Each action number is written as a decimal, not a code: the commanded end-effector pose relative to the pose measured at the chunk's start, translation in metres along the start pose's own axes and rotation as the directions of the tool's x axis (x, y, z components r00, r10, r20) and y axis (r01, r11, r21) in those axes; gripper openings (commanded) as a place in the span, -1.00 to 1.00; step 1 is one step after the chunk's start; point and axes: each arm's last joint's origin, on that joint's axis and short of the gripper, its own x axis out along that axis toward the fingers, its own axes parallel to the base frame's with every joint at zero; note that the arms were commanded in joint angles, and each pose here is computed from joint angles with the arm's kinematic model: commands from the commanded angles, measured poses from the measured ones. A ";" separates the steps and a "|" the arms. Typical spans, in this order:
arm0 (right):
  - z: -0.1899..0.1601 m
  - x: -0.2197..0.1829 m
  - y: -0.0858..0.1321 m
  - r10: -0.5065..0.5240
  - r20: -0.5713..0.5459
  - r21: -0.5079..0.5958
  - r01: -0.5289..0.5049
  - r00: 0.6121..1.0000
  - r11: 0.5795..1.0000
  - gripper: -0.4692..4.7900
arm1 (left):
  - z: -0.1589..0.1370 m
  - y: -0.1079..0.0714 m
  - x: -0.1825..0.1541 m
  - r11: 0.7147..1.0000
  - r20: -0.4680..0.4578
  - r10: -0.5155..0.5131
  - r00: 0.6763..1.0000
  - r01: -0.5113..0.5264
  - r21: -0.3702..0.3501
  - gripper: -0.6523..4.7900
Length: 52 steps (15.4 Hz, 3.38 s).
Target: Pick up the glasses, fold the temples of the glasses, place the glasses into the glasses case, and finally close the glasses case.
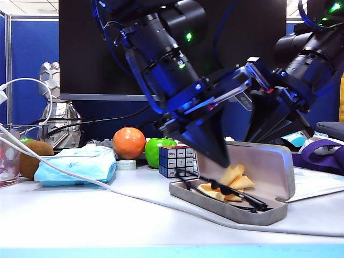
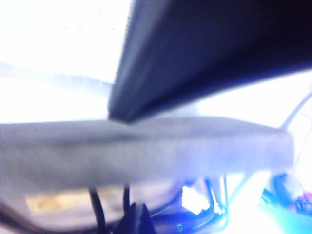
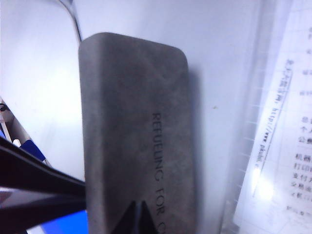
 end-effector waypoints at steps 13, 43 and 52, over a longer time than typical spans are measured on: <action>0.002 -0.001 0.002 0.022 0.016 -0.010 -0.022 1.000 1.000 -0.84 | -0.036 0.014 0.008 0.928 -0.045 0.022 0.999 -0.037 -0.371 -0.78; 0.009 0.002 0.007 0.059 0.064 -0.030 -0.057 0.996 0.998 -0.84 | -0.075 0.060 0.014 0.636 0.163 -0.213 0.963 0.263 -0.725 -0.78; 0.007 0.002 0.006 0.045 0.050 -0.015 -0.044 0.998 0.999 -0.84 | -0.077 0.052 0.015 0.612 0.114 -0.195 0.974 0.212 -0.762 -0.78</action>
